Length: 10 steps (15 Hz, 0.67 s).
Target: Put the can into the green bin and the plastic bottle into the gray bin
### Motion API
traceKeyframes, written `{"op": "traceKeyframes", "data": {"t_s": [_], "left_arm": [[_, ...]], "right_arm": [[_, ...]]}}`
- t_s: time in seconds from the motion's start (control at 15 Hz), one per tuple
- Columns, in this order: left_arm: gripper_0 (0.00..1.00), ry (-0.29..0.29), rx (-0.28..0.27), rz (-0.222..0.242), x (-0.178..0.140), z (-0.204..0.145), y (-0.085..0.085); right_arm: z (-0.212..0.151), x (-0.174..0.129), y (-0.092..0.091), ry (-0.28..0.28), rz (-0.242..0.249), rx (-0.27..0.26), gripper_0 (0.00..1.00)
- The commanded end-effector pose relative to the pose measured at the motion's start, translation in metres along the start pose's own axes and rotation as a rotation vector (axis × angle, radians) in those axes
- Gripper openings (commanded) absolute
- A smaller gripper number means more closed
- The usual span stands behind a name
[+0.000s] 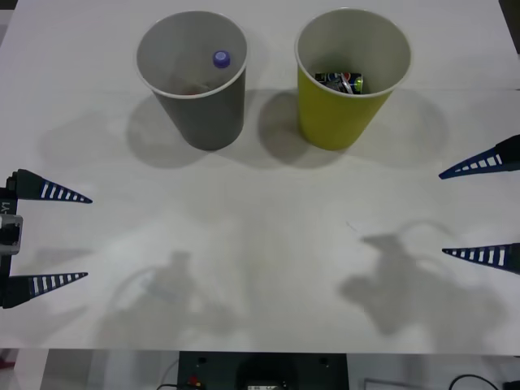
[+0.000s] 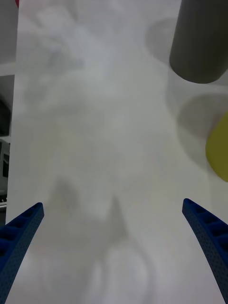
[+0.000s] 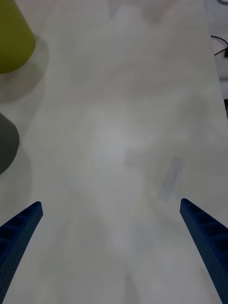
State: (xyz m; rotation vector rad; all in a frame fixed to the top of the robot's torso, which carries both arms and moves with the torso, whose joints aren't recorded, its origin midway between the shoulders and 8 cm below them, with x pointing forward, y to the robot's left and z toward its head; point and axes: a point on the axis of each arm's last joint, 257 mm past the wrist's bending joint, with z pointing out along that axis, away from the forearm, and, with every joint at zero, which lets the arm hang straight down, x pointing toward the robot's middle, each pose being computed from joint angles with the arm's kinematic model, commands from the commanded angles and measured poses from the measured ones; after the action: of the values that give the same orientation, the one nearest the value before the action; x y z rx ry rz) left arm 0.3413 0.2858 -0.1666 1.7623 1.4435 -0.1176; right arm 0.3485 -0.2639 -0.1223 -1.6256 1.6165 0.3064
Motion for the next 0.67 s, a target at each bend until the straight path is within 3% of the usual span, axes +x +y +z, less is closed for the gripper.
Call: {"op": "traceKeyframes", "data": {"t_s": [0.07,0.67], "left_arm": [[1.00,0.000,0.000,0.000,0.000,0.000,0.000],[1.00,0.000,0.000,0.000,0.000,0.000,0.000]], "right_arm": [[-0.002,0.010,0.010,0.037,-0.001,0.015,1.00],[-0.002,0.028,0.021,0.070,0.005,0.010,1.00]]}}
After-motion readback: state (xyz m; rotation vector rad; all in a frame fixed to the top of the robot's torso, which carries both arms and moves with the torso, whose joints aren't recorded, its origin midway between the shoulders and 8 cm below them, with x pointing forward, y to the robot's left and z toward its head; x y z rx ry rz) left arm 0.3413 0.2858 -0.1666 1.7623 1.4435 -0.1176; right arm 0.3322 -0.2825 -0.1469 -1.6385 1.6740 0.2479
